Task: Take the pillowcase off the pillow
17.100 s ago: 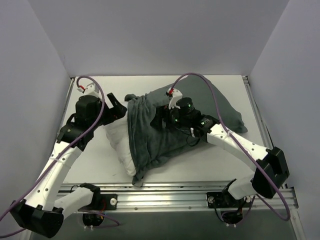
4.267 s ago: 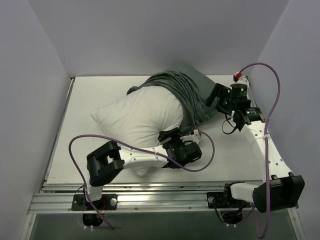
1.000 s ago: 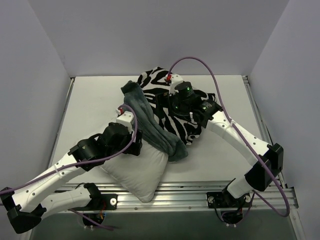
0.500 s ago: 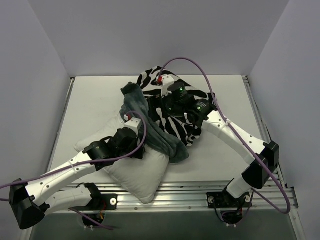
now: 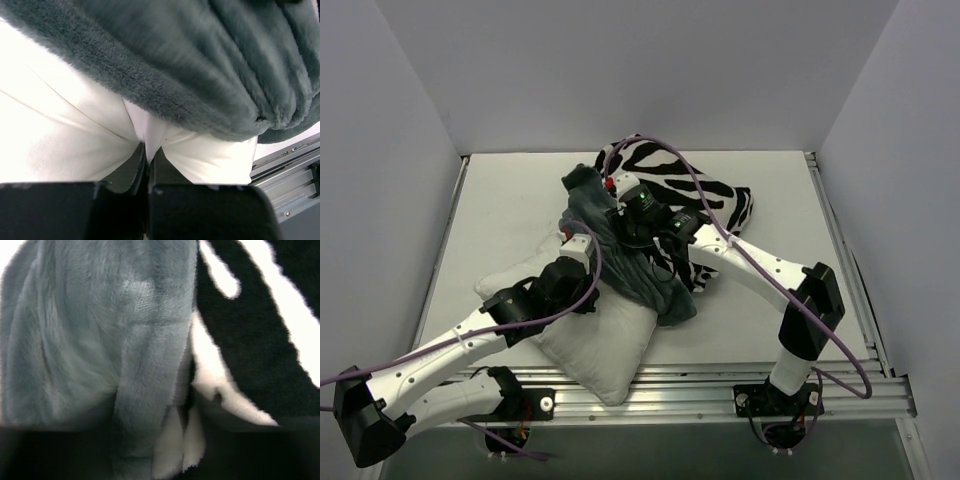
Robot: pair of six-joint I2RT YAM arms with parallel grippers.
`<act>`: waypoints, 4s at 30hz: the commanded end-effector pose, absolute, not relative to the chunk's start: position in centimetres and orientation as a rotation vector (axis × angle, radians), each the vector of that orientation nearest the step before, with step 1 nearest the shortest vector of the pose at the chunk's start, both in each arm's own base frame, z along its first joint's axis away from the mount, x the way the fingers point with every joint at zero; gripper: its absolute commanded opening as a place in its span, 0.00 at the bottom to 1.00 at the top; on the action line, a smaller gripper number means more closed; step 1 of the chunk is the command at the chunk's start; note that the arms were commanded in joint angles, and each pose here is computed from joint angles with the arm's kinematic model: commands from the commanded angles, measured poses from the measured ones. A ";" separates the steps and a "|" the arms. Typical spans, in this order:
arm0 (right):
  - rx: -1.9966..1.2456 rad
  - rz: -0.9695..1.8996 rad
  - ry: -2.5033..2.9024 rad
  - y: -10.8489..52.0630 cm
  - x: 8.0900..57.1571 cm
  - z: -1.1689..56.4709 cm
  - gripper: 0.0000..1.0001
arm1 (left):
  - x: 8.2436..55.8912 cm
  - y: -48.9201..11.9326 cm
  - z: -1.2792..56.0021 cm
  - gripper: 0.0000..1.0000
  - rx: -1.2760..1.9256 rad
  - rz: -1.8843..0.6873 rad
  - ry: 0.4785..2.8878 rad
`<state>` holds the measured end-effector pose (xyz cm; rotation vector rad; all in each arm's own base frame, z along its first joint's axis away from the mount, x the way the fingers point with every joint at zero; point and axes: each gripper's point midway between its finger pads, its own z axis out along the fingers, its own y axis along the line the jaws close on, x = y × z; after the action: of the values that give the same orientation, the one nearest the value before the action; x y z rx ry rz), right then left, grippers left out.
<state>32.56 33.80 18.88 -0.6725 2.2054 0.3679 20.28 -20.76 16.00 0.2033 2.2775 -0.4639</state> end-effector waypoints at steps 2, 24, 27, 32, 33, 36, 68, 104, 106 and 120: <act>-0.603 -0.054 2.312 28.1 34.9 14.4 0.15 | 18.3 -19.5 14.4 0.02 0.231 -0.417 2.402; 0.588 -0.587 1.929 -3.8 51.3 30.8 0.00 | 15.7 -10.6 27.1 0.02 0.001 -0.354 2.214; 0.612 -0.578 1.931 -4.9 51.6 30.6 0.00 | 15.6 -8.6 28.0 0.02 -0.020 -0.276 2.188; 0.335 -0.277 2.028 3.1 52.7 28.5 0.00 | 16.6 -10.5 26.4 0.02 0.044 -0.268 2.216; 0.257 -0.193 2.053 5.5 52.6 28.0 0.00 | 16.5 -11.6 25.2 0.02 0.085 -0.294 2.253; 0.086 0.010 2.119 12.4 50.4 25.4 0.00 | 17.3 -14.2 24.1 0.02 0.124 -0.355 2.273; 0.122 0.286 2.010 11.7 37.8 31.6 0.91 | 24.5 -32.7 19.1 0.94 0.759 -0.374 2.253; 0.317 0.412 2.092 9.5 33.3 22.0 0.89 | 23.4 -34.7 16.2 0.94 0.872 0.003 2.133; 0.310 0.425 2.106 9.8 33.1 21.4 0.89 | 24.5 -33.4 13.8 0.94 0.797 0.166 2.162; 0.160 0.685 2.215 13.9 31.9 17.2 0.89 | 25.5 -31.5 11.9 0.03 0.628 0.173 2.252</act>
<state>32.02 12.06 17.60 0.2366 2.2112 0.5603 25.39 -33.72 13.05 0.6680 2.1622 0.1730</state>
